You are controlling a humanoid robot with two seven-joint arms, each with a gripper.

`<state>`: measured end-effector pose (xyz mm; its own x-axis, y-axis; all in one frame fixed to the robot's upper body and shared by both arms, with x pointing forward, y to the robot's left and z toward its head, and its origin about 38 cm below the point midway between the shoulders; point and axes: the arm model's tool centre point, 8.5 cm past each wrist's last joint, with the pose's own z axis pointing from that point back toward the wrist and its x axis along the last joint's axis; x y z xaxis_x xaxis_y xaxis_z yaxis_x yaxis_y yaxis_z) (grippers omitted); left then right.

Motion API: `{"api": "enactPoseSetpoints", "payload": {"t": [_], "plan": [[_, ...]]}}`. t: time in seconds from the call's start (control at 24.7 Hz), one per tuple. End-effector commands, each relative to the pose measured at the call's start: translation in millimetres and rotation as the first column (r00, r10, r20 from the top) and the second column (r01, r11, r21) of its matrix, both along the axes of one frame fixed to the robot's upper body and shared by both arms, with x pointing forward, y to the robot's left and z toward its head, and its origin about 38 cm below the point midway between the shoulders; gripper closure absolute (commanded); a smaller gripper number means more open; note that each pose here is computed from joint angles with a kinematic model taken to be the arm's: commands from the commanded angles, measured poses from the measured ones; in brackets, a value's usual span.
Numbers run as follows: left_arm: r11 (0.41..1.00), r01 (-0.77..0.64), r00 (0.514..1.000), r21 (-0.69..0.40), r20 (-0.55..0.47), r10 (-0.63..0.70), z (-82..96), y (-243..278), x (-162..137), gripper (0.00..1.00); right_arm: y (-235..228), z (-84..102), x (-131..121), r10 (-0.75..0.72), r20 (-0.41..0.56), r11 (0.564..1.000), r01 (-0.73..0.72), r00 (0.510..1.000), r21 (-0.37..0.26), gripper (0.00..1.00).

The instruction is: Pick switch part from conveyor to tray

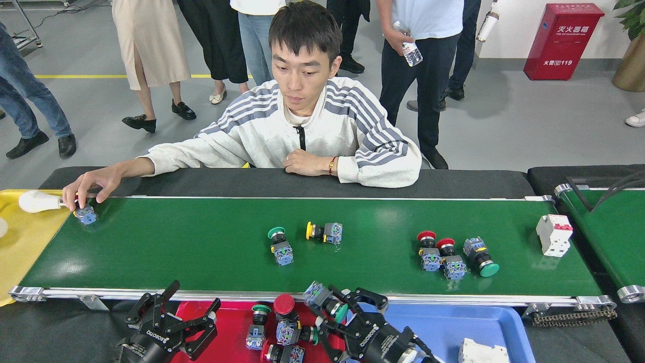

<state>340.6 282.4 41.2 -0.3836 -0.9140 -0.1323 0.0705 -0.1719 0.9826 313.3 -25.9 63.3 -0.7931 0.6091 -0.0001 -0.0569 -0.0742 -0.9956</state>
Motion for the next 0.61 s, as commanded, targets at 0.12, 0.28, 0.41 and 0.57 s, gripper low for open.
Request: {"api": "enactPoseSetpoints", "payload": {"t": [0.12, 0.28, 0.41, 0.57], "plan": [[0.999, 0.024, 1.000, -0.028, 0.020, -0.024, 20.0, -36, 30, 0.00, -7, 22.2, 12, -0.063, 0.029, 0.996, 0.061, 0.998, 0.071, 0.00], [0.999, -0.009, 1.000, -0.039, -0.002, 0.009, 14.8, -37, 34, 0.00, -84, 14.0, 17, -0.446, -0.023, 0.881, 0.443, 0.895, 0.167, 0.00], [0.999, -0.036, 0.999, -0.038, -0.029, 0.035, 5.4, -34, 35, 0.01, -146, -0.5, 0, -0.595, -0.030, 0.785, 0.589, 0.803, 0.190, 0.00], [0.996, -0.086, 0.996, -0.032, -0.030, 0.085, 4.7, -27, 45, 0.01, -206, -7.8, -5, -0.707, -0.071, 0.680, 0.704, 0.703, 0.205, 0.00]]}}
